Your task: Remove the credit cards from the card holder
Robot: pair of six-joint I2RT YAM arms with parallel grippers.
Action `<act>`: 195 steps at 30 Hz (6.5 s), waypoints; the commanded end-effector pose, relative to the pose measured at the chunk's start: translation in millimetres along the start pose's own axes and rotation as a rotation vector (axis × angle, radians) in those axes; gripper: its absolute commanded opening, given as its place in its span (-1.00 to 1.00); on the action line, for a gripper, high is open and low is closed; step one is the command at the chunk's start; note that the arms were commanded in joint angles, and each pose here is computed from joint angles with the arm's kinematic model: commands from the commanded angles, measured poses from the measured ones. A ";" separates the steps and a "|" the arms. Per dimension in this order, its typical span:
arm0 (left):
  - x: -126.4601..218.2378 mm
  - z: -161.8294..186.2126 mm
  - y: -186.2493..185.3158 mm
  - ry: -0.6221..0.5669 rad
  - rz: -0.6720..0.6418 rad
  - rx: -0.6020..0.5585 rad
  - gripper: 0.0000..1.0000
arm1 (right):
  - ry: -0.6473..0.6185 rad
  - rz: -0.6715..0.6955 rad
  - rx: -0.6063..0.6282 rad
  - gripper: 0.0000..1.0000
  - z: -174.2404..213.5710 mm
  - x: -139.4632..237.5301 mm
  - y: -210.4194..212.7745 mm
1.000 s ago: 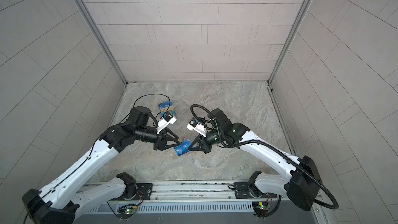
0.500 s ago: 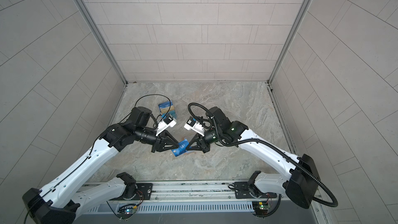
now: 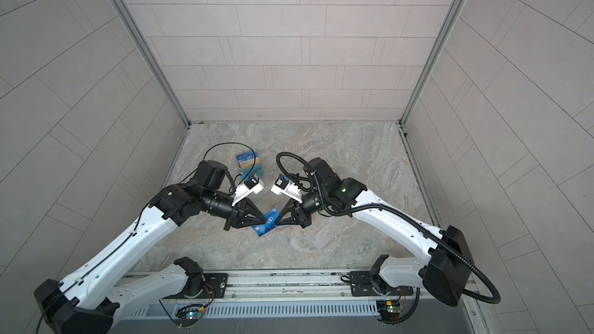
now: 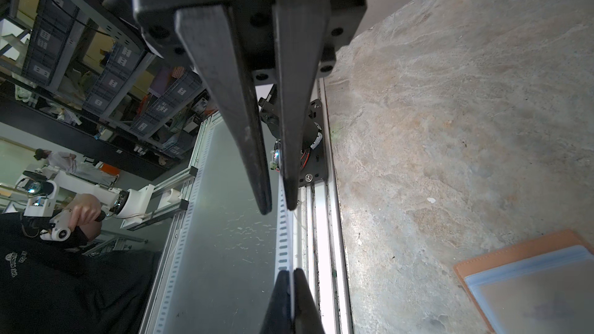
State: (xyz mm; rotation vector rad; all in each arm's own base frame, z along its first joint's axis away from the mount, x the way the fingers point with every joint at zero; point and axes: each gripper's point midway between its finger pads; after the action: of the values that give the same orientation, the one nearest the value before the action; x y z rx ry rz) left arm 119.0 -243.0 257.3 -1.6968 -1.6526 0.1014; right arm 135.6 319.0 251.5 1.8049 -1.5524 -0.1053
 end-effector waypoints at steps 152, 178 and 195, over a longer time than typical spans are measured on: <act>124.6 -41.0 252.3 -0.225 -1.055 0.117 -0.19 | -0.043 0.908 -0.405 0.60 61.0 86.8 -152.9; -46.3 71.9 203.9 -0.255 -0.555 0.381 -0.62 | 0.091 0.971 -0.435 0.36 56.6 -11.4 -196.7; -73.9 99.3 225.8 -0.252 -0.519 0.454 -0.95 | 0.064 1.014 -0.508 0.26 77.0 -36.1 -216.9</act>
State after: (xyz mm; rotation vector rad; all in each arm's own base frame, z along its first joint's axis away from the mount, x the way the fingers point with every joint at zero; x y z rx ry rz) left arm 236.3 -231.4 25.3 -0.8772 -1.9961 0.3797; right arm 263.7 313.3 63.1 0.5533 -1.9630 0.0677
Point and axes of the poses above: each gripper's point midway between its finger pads, its own x axis back along the fingers, its own y axis along the line the jaws close on, z = x × y
